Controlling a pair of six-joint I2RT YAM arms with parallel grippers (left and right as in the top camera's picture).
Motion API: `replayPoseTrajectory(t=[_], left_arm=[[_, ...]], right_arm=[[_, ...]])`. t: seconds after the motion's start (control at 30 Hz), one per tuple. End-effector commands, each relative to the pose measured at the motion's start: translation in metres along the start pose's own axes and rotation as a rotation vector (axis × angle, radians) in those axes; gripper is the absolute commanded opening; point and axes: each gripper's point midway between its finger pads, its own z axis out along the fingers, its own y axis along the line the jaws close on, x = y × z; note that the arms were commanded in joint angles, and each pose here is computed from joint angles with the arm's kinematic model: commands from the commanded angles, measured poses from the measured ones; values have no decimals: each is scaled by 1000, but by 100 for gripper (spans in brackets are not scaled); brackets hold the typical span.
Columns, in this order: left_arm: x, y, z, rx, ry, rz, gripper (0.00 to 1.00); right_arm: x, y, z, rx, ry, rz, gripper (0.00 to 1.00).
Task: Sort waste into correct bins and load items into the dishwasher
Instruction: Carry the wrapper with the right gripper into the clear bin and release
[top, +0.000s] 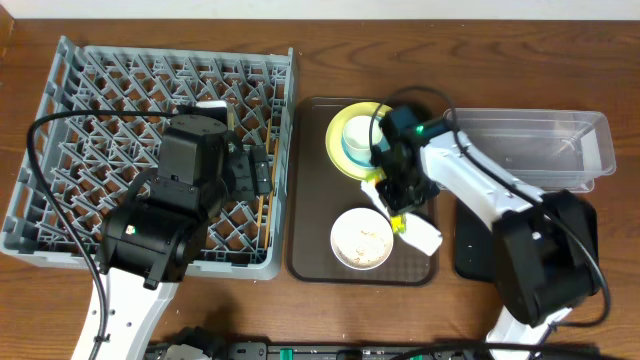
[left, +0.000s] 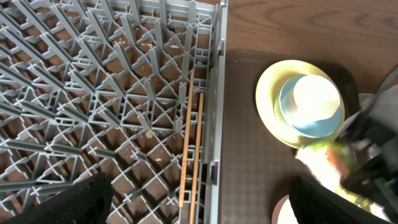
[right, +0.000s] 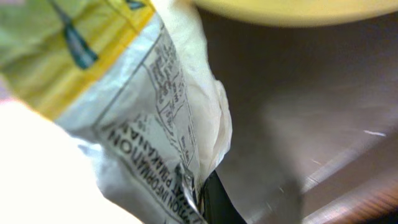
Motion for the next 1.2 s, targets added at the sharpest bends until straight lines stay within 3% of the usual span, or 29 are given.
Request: replayPoseTrajectory(t=[0.0,0.17,0.27,0.4,0.47,0.6,0.8,0.93,1.03,1.17], left_arm=[[-6,0,-4,1,-15,-6,93],[-6,0,-4,1,-15,-6,93],[-6,0,-4,1,-15,-6,93],[-6,0,-4,1,-15,-7,93],[-6,0,-4,1,-15,-6,93],[-6,0,-4,1,-15,-7,93],[-6,0,-4,1,-15,-6,93],[-6,0,-4,1,-15,-6,93],[-6,0,-4,1,-15,-7,93],[-6,0,-4,1,-15,-6,93]], right_arm=[[-28,-5,-79,15,-226,20,1],[-40,-46,-146,15,-456,251,1],[-39,-108,-175,-1,-590,576,1],[-23,-173,-179,-41,-648,967,1],[-2,-209,-166,-85,-631,1263,1],[15,-235,-144,-121,-608,1499,1],[10,-253,-120,-122,-646,1513,11],[8,-255,-115,-109,-660,1463,33],[0,-253,-124,-81,-687,1254,58],[-5,-238,-143,-92,-697,1055,69]])
